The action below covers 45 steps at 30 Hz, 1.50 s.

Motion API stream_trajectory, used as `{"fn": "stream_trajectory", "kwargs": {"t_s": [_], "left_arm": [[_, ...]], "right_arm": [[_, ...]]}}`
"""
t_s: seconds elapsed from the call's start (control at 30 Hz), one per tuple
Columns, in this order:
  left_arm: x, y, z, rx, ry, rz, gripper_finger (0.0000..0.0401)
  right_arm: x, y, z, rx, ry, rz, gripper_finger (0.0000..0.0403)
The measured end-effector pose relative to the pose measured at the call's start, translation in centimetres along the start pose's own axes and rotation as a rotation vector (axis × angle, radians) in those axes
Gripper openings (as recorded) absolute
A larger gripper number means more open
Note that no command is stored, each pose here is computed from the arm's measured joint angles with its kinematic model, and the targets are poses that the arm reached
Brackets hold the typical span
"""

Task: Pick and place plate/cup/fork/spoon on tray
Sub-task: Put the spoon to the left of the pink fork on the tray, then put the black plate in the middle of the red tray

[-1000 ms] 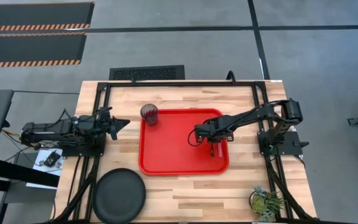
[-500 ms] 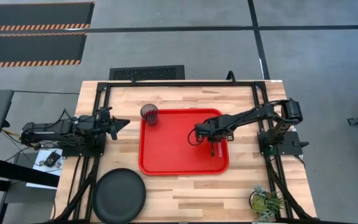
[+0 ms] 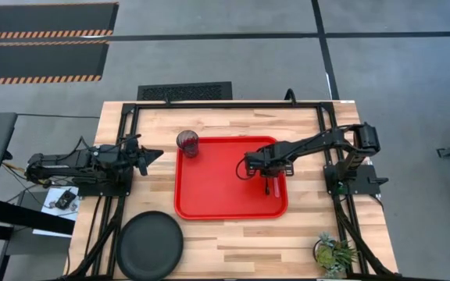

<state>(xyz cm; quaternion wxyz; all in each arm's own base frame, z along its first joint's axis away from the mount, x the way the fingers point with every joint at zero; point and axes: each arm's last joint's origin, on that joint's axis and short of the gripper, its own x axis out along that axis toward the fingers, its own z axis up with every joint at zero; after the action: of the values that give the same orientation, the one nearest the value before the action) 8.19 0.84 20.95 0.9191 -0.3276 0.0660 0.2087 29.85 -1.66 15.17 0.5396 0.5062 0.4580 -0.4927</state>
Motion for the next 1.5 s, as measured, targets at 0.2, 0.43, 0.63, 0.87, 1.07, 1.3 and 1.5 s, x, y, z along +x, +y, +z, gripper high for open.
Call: {"fn": "stream_trajectory", "kwargs": {"t_s": [0.2, 0.43, 0.63, 0.87, 1.07, 1.3, 1.5], "left_arm": [[0.0, 0.0, 0.0, 0.008, 0.001, 0.0, 0.0], [0.0, 0.0, 0.0, 0.012, 0.001, 0.0, 0.0], [0.0, 0.0, 0.0, 0.013, 0.001, 0.0, 0.0], [0.0, 0.0, 0.0, 0.013, 0.001, 0.0, 0.0], [0.0, 0.0, 0.0, 0.013, 0.001, 0.0, 0.0], [0.0, 0.0, 0.0, 0.013, 0.001, 0.0, 0.0], [0.0, 0.0, 0.0, 0.016, 0.001, -0.001, 0.0]], "right_arm": [[1.1, 0.2, 0.0, 0.002, 0.037, -0.024, 0.0037], [1.4, 0.3, -0.2, 0.004, 0.033, -0.031, 0.0037], [1.4, 0.2, 0.0, 0.012, 0.039, -0.038, 0.0046], [1.4, 0.2, 0.0, 0.013, 0.041, -0.042, 0.0083], [1.3, 0.1, 0.0, 0.014, 0.041, -0.039, 0.0093], [1.2, 0.1, 0.0, 0.012, 0.043, -0.041, 0.0093], [0.6, 0.5, 0.0, -0.004, 0.044, -0.051, 0.0093]]}}
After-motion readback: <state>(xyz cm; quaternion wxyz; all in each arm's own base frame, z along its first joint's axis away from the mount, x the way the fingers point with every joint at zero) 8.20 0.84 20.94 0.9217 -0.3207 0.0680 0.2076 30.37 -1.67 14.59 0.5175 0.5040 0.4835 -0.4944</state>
